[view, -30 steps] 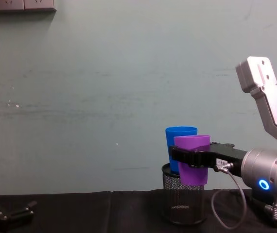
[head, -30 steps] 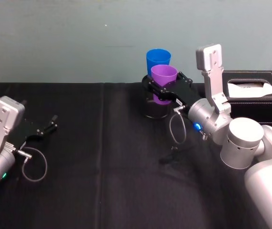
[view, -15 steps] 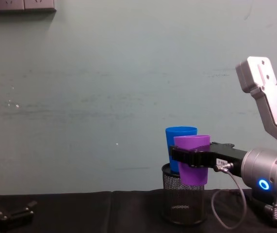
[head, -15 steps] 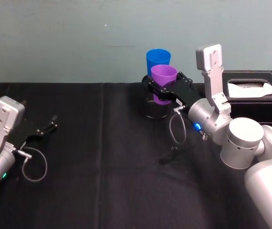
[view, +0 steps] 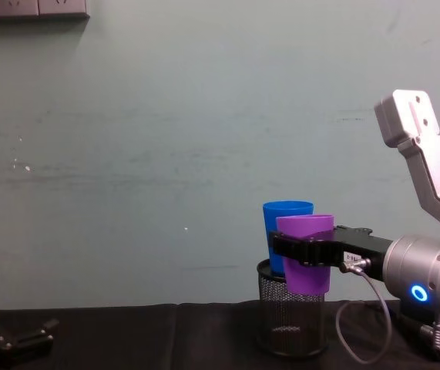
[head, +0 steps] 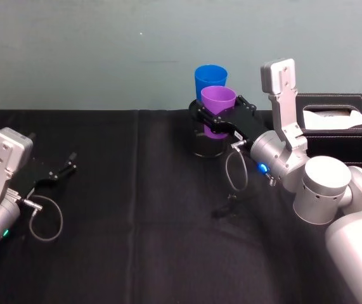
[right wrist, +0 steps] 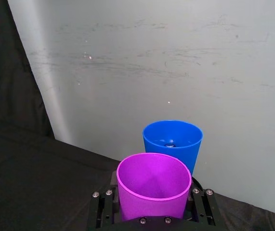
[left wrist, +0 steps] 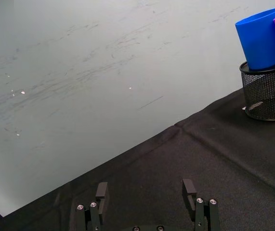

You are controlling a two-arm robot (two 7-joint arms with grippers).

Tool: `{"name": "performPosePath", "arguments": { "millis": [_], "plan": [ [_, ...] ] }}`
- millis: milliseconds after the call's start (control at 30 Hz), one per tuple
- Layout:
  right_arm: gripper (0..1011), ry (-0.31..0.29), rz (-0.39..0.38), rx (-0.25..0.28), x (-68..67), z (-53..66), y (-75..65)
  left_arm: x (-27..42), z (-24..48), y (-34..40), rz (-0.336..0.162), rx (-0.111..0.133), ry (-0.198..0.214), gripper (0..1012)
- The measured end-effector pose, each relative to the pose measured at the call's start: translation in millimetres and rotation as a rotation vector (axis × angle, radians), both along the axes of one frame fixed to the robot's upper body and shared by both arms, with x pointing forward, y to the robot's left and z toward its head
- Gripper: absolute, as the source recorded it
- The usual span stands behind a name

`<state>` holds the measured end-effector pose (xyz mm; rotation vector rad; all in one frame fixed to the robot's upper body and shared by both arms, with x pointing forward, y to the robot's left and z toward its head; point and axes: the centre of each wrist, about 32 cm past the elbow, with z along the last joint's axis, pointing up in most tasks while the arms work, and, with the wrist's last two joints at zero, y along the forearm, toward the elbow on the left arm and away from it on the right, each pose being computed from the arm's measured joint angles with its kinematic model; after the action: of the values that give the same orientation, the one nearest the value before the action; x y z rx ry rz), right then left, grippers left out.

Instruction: Pick up one cup with a gripper and tap it against the other cup.

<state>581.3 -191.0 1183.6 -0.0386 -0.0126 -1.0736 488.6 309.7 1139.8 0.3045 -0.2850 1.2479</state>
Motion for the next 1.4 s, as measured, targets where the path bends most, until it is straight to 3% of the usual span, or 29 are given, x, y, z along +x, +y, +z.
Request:
{"name": "performPosePath", "arguments": {
  "millis": [833, 1067, 1200, 1400],
  "plan": [
    [734, -0.007, 0.005, 0.003, -3.0, 1.2, -0.1, 0.0, 0.0, 0.0, 0.000, 0.000, 0.000, 1000],
    [734, -0.005, 0.025, 0.015, -35.9, -4.8, -11.6, 0.0, 0.0, 0.0, 0.000, 0.000, 0.000, 1000],
    [735, 0.006, 0.029, 0.017, -60.2, -17.7, -18.0, 0.0, 0.0, 0.0, 0.000, 0.000, 0.000, 1000],
    [734, 0.002, 0.043, 0.001, -83.6, -38.4, -20.4, 0.0, 0.0, 0.0, 0.000, 0.000, 0.000, 1000]
  ]
}}
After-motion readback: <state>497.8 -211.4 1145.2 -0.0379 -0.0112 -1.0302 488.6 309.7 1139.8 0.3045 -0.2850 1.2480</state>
